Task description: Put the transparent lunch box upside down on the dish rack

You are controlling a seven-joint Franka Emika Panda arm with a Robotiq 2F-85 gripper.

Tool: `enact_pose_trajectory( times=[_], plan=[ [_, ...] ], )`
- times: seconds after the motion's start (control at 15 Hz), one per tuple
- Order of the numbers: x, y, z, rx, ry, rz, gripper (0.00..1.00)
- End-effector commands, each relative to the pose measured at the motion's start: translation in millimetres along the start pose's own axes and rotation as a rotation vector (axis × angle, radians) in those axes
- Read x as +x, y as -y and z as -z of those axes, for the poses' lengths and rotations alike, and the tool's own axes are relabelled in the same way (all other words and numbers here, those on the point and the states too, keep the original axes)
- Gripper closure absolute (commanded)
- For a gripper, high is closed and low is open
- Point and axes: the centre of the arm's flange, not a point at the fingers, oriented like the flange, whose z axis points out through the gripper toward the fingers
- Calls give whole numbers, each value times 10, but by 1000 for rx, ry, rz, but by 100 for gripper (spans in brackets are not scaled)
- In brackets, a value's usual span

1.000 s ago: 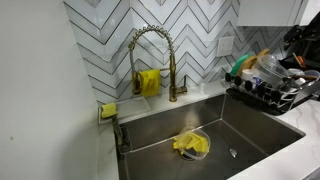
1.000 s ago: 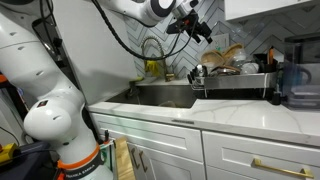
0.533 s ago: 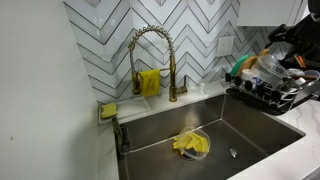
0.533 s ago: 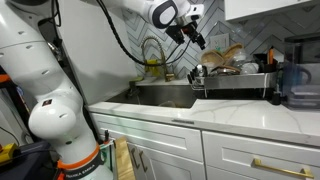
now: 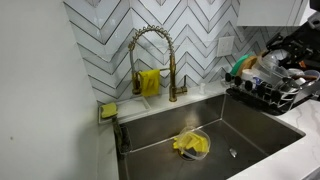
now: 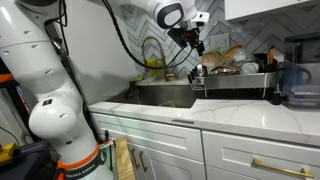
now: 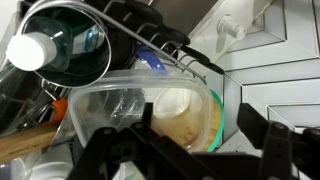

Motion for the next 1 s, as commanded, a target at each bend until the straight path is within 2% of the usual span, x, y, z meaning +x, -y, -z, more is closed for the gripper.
enact_pose_trajectory(
  times=[0.0,0.2,0.27,0.33,0.4,0.47,0.67,0.73,0.8,0.87,0.93],
  plan=[
    [138,-68,-71,18,67,36,47],
    [213,-70,-126,35,87,77,69],
    [229,-65,-145,39,90,87,72],
    [254,-54,-166,44,85,98,33],
    [275,-50,-192,53,78,106,39],
    [290,-31,-231,74,69,113,39],
    [319,20,-360,105,67,133,19],
    [327,16,-402,108,71,140,17],
    [329,11,-433,113,73,147,39],
    [337,-2,-458,108,75,157,51],
    [344,-24,-477,103,80,164,51]
  ],
)
